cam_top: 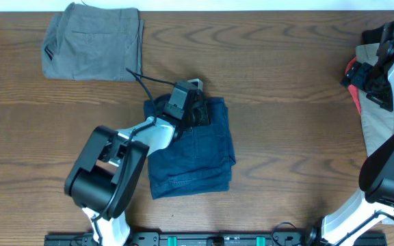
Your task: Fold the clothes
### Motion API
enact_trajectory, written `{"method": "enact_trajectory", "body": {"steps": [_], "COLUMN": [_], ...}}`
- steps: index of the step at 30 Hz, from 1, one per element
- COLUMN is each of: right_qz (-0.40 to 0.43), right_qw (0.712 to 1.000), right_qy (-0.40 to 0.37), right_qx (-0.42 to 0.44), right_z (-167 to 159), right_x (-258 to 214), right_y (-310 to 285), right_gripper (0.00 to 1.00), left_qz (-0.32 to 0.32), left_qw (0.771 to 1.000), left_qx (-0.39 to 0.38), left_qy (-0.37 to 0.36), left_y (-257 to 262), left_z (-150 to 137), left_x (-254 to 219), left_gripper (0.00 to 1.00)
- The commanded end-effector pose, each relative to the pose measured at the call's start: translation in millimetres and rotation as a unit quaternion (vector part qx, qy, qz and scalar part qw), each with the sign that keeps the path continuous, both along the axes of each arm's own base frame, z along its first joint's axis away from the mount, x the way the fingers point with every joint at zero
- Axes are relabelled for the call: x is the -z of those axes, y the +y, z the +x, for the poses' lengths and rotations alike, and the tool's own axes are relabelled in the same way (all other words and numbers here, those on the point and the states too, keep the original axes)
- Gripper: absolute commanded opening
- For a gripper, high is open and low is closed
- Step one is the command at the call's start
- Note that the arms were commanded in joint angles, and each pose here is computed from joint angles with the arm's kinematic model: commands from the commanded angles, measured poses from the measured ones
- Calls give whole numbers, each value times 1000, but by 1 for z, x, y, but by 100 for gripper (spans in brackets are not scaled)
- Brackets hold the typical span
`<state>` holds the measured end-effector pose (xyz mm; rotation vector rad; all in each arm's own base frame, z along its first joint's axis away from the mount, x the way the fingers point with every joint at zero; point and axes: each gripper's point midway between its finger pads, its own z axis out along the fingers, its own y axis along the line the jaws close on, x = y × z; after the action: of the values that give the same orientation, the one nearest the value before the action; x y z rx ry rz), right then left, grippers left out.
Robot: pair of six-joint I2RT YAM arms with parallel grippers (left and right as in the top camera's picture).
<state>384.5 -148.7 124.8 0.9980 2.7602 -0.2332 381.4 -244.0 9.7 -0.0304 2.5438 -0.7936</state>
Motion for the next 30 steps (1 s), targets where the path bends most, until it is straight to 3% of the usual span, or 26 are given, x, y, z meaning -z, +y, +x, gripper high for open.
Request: {"method": "enact_trajectory", "body": {"steps": [1, 10, 16, 18, 20, 22, 25, 30], "right_qz": [-7, -7, -7, -7, -7, -7, -7, -7], "right_qw": [1000, 1000, 1000, 1000, 1000, 1000, 1000, 1000], "right_qy": [-4, -4, -4, -4, -4, -4, -4, -4], "right_qx": [-5, -5, -5, -5, -5, -5, -5, -5], "right_z": [3, 3, 3, 3, 3, 3, 3, 3], "right_x": [-5, -5, -5, -5, -5, -5, -5, -5], "right_y": [-3, -3, -3, -3, -3, -3, -3, -3], "right_gripper": [99, 99, 99, 99, 99, 99, 99, 99], "left_qz": [-4, -48, -58, -46, -32, -19, 3, 48], "left_qw": [1000, 995, 990, 991, 994, 997, 999, 994], "left_qx": [-3, -3, 4, 4, -4, -17, -46, -92], "left_qy": [3, -86, -129, -122, -101, -74, -28, 42], "left_y": [-1, -7, 3, 14, 29, 47, 78, 137], "left_z": [2, 18, 1, -10, -23, -34, -51, -75], "left_x": [2, -84, -148, -157, -160, -158, -152, -135], "left_gripper": [6, 6, 8, 28, 31, 40, 66, 93]}}
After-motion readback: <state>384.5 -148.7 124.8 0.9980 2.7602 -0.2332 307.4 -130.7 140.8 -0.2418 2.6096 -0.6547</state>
